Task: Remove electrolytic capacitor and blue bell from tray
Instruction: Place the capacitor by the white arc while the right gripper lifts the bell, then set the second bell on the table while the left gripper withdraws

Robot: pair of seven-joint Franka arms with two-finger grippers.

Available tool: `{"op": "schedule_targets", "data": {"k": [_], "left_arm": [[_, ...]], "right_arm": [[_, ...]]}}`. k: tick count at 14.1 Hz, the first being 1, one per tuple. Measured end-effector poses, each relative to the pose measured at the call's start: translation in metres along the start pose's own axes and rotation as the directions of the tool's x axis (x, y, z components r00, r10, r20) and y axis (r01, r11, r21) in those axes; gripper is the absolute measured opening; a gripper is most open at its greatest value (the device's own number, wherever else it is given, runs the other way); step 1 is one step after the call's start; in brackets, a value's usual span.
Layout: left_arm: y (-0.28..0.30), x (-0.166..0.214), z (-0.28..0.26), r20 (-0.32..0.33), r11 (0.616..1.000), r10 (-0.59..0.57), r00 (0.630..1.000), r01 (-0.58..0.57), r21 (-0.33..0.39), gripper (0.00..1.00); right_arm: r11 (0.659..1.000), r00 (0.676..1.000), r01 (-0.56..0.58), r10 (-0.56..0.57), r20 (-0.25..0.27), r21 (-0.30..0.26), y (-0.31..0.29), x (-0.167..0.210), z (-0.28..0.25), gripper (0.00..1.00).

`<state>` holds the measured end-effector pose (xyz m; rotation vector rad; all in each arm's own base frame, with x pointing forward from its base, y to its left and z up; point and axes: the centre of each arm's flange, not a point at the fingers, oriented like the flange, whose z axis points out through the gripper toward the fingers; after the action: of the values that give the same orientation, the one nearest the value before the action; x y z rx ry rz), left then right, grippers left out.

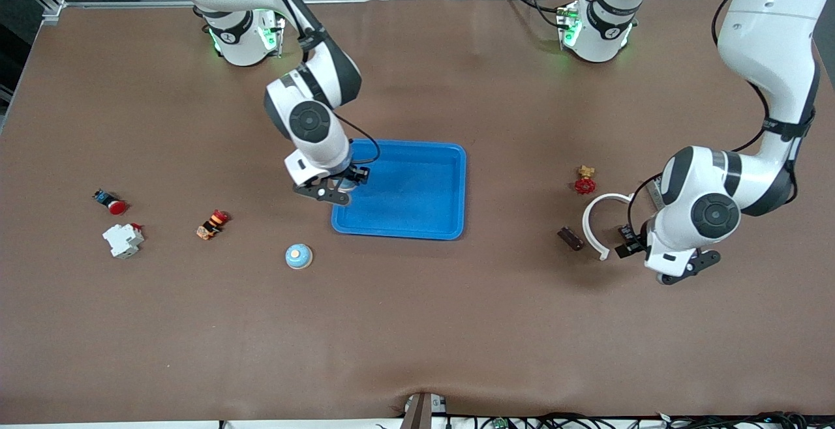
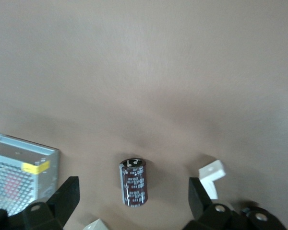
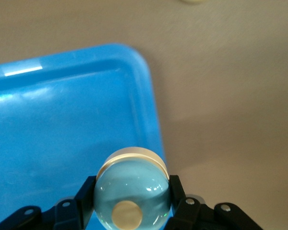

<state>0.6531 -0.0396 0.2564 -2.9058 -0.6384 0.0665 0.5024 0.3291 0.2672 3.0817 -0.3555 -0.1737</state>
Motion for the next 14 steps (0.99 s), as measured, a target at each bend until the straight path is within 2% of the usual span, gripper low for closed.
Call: {"op": "schedule_targets", "data": {"k": [6, 9, 12, 14], "left_arm": [[0.002, 0.018, -0.097, -0.076, 1.000, -0.019, 0.997, 0.018, -0.014, 1.00], [-0.009, 0.028, -0.144, -0.116, 0.999, 0.044, 0.992, -0.047, -0.022, 1.00], [-0.021, 0.017, -0.195, -0.111, 0.996, 0.056, 0.992, -0.063, -0.063, 1.00], [-0.031, 0.004, -0.224, -0.101, 0.996, 0.071, 0.992, -0.076, -0.048, 1.00]], "right_arm": [[0.993, 0.993, 0.118, -0.118, 0.001, 0.013, 0.081, 0.024, -0.006, 0.65], [0.985, 0.985, 0.172, -0.172, -0.019, 0.026, 0.130, 0.029, 0.008, 0.65], [0.973, 0.973, 0.226, -0.223, -0.065, 0.041, 0.176, 0.039, 0.029, 0.65], [0.967, 0.965, 0.250, -0.246, -0.088, 0.044, 0.208, 0.048, 0.039, 0.65]]}}
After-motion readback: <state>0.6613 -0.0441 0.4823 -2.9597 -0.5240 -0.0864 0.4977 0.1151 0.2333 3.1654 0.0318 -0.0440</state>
